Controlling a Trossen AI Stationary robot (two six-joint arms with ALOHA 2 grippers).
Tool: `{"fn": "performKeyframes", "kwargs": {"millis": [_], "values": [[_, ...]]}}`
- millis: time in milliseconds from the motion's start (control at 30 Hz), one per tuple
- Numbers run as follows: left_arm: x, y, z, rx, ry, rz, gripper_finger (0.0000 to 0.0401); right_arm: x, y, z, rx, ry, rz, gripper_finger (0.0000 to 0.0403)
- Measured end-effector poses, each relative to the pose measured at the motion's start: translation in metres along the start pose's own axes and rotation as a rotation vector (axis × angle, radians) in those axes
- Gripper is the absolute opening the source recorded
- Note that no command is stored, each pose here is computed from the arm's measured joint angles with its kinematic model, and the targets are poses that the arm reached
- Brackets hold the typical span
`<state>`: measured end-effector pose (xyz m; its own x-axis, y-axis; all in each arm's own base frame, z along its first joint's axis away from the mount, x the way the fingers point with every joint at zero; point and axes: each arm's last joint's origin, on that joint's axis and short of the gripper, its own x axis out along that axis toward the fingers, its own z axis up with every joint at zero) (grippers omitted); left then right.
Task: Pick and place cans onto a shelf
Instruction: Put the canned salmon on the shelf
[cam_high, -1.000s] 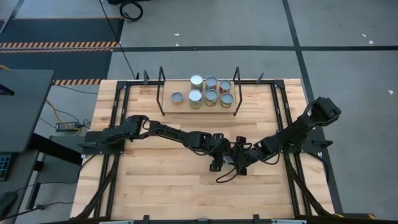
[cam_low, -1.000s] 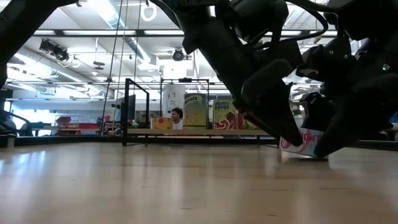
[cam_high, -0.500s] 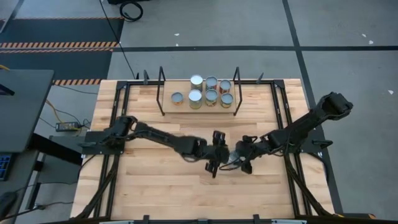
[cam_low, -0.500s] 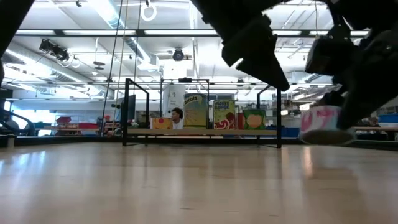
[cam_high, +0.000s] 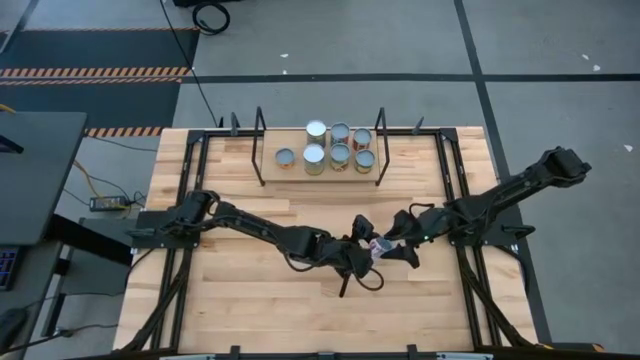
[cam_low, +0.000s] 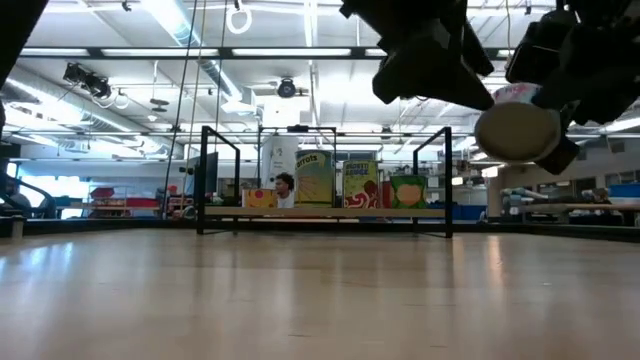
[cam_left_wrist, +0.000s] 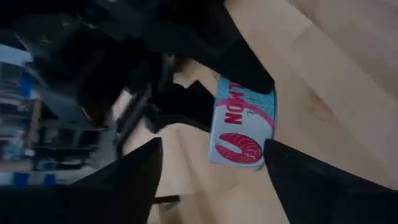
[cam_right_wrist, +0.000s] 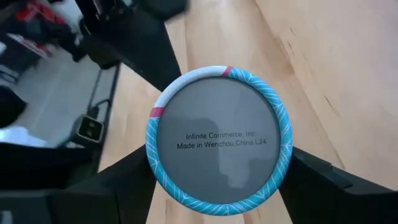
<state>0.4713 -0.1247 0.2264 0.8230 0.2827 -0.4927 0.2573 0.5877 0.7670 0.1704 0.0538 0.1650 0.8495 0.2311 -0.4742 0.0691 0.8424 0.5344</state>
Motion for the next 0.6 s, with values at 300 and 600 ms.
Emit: {"fn": "performKeyframes", "kwargs": {"millis": [300, 600], "values": [[-0.016, 0.014, 0.012, 0.029, 0.112, 0.269, 0.0337, -0.012, -0.003, 0.009, -0.033, -0.228, 0.043, 0.0289], [-0.060, 0.057, 0.014, -0.358, -0.026, 0.271, 0.0337, -0.032, 0.014, 0.037, -0.189, -0.572, 0.126, 0.0289]]}}
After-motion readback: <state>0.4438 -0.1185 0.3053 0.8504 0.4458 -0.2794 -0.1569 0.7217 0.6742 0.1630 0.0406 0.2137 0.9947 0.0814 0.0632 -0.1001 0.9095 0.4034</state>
